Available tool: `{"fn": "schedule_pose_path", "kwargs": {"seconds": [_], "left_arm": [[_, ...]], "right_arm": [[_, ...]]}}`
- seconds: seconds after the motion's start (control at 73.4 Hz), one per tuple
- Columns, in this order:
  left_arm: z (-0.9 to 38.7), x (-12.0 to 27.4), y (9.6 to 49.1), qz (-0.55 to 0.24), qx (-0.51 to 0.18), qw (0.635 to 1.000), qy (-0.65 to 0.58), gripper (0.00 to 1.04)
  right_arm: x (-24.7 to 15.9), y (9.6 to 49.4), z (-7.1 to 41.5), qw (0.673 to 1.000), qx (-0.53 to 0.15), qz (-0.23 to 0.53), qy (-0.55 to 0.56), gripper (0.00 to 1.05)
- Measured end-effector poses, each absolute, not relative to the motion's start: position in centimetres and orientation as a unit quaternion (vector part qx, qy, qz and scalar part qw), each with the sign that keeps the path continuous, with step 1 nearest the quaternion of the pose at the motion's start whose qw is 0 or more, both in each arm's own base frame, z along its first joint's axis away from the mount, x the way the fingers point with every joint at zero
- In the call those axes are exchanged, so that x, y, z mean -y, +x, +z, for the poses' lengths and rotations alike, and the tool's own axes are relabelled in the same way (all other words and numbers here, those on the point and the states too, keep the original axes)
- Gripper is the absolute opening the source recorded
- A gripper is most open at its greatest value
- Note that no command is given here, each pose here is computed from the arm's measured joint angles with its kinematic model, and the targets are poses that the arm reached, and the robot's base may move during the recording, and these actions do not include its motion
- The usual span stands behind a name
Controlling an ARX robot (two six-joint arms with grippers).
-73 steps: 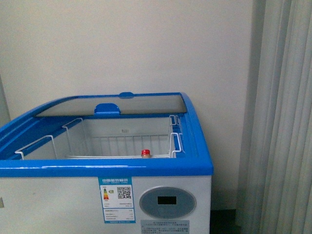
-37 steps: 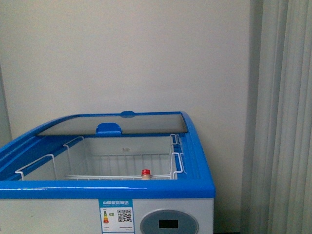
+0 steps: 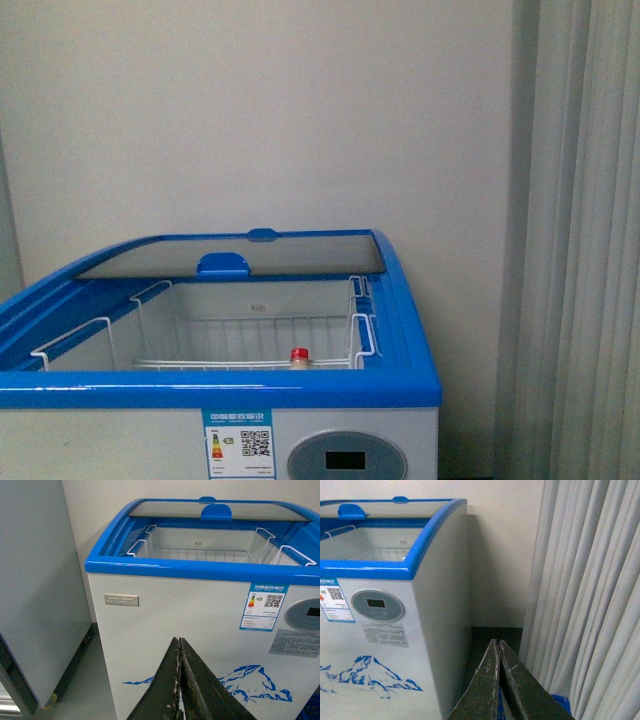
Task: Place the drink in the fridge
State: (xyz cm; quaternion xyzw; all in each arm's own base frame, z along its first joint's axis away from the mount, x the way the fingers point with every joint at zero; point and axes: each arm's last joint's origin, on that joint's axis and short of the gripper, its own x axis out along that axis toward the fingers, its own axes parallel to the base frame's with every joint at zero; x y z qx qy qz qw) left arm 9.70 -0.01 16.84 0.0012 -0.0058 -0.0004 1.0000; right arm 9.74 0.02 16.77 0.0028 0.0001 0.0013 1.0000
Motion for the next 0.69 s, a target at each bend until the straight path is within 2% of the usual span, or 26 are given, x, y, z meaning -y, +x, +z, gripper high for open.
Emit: {"fn": "schedule_pose_path", "kwargs": {"seconds": [0.259,0.34,0.545,0.694], "left_arm": [[16.84,0.01,9.7,-0.001,0.006,1.0,0.001,0.03],[16.84,0.01,9.7,-0.001,0.006,1.0,0.001,0.19],[16.84,0.01,9.7,-0.001,0.006,1.0,0.001,0.72],[16.84,0.01,9.7,-0.001,0.006,1.0,0.001,0.98]], "right_arm": [[-0.02,9.71,16.83,1.0,0.004,0.001,0.002,0.05],[-0.02,9.71,16.83,1.0,0.004,0.001,0.001,0.2],[-0.02,9.71,16.83,1.0,0.004,0.001,0.001,0.72],[-0.02,9.71,16.83,1.0,0.004,0.001,0.001,0.97]]}}
